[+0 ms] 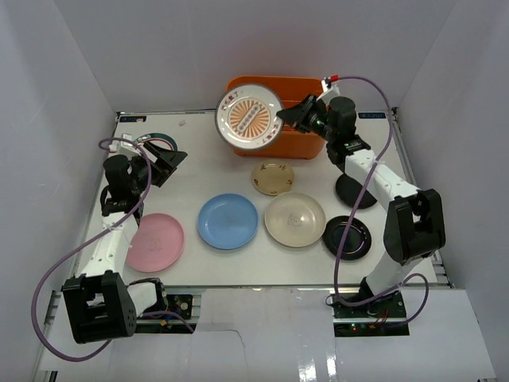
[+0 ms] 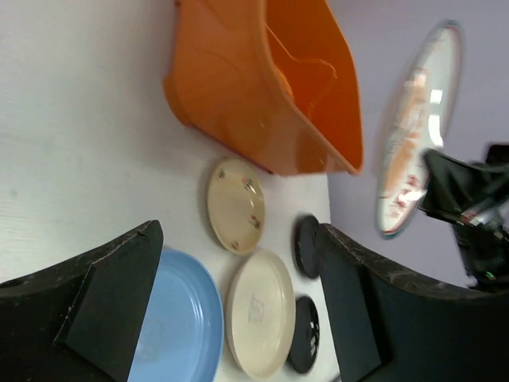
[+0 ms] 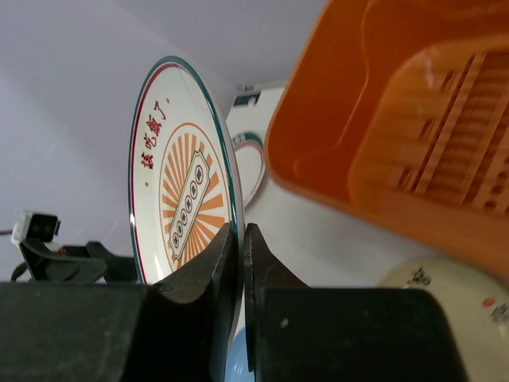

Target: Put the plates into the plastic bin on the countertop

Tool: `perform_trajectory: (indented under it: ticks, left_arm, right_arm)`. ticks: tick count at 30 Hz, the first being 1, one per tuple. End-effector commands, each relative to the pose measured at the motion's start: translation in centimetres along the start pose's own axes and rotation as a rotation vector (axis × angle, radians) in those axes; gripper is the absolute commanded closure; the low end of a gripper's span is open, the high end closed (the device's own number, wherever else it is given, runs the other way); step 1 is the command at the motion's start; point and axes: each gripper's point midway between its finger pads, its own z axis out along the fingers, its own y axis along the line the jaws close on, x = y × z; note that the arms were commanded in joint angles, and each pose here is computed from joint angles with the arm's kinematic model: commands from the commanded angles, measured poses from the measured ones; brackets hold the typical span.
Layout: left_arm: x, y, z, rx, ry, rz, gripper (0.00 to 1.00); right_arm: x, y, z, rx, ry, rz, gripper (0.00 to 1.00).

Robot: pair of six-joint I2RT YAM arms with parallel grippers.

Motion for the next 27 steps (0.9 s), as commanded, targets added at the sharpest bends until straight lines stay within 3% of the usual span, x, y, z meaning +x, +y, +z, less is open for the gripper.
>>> perform_trajectory:
  ticks: [1, 3, 4, 9, 13, 22, 24, 25, 27]
  left_arm:
    - [-2.6, 3.3, 0.7, -0.189, -0.110, 0.006, 0.11]
    - [-3.5, 5.9, 1.2, -0.298, -0.155, -0.011, 0.09]
    - [-3.7, 6.8, 1.3, -0.331, -0.165, -0.018, 0.08]
    - [-4.5, 12.5, 1.8, -0.489, -0.197, -0.105, 0.07]
    - [-5.7, 16.4, 1.1, -0.580, -0.229, -0.150, 0.07]
    - [-7.3, 22.2, 0.3, -0.710, -0.277, -0.190, 0.07]
    - [-8.2, 22.6, 0.7, -0.724, -0.282, -0.174, 0.07]
    - [-8.1, 23.4, 1.1, -0.736, -0.271, -0.173, 0.07]
    - [-9.3, 23.6, 1.8, -0.739, -0.279, -0.149, 0.08]
  right_arm:
    - [-6.4, 1.3, 0.7, -0.047, -0.121, -0.064, 0.92]
    - [-9.8, 0.1, 1.3, 0.015, -0.192, -0.119, 0.92]
    - [-9.3, -2.4, 2.5, 0.076, -0.166, -0.117, 0.92]
    - [-13.5, -6.3, 5.2, 0.223, -0.227, -0.284, 0.92]
    - [-12.1, -12.1, 7.3, 0.358, -0.159, -0.346, 0.92]
    - [-9.0, -17.5, 8.6, 0.439, -0.091, -0.374, 0.92]
    - [-8.7, -18.5, 8.3, 0.480, -0.094, -0.376, 0.85]
    - [-8.6, -18.7, 8.2, 0.487, -0.092, -0.374, 0.68]
    - [-8.2, -18.9, 7.9, 0.494, -0.087, -0.371, 0.47]
